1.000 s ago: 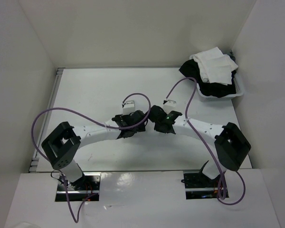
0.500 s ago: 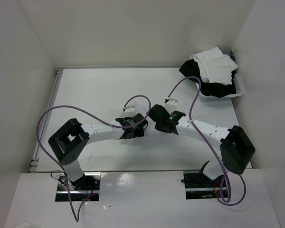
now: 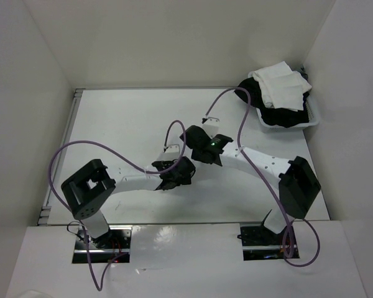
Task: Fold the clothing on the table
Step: Fold the skirt
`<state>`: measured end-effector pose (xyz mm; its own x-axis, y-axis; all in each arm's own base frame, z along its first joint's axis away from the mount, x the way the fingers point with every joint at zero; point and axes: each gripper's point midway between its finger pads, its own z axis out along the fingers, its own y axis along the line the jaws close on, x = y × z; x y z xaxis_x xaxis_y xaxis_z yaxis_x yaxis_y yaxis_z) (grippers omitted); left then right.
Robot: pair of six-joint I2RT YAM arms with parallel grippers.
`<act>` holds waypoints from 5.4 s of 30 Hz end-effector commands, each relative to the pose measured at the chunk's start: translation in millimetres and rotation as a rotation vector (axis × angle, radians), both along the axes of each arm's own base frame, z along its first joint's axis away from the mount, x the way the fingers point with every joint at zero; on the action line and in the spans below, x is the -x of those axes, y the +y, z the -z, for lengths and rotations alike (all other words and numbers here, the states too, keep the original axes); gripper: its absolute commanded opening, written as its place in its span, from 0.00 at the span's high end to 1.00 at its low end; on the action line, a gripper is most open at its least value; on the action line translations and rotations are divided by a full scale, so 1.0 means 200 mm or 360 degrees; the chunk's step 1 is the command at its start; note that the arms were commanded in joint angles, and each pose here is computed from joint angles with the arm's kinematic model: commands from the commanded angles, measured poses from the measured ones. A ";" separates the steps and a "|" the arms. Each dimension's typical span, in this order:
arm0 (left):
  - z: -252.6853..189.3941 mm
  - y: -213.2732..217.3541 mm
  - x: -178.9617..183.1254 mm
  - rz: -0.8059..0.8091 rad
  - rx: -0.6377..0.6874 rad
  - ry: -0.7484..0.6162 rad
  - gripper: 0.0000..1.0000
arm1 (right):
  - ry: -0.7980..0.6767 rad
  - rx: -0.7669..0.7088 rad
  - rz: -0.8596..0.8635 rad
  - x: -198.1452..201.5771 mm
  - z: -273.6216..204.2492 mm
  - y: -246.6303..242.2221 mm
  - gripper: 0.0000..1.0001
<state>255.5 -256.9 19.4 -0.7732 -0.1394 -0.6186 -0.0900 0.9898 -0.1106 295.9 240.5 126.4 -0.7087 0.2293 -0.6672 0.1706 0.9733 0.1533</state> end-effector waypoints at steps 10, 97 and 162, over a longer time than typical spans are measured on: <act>-0.20 0.01 0.16 0.0012 0.0230 -0.0012 0.00 | -0.0093 -0.0037 -0.0200 -0.03 -0.05 0.39 1.00; -0.51 1.08 -0.19 -0.0728 0.0475 -0.0524 0.00 | -0.0133 0.0369 -0.0645 -0.60 0.28 1.11 0.22; -0.56 1.00 -0.14 -0.0614 0.0512 -0.0554 0.00 | -0.0007 -0.0106 -0.0940 -0.57 -0.17 1.07 0.21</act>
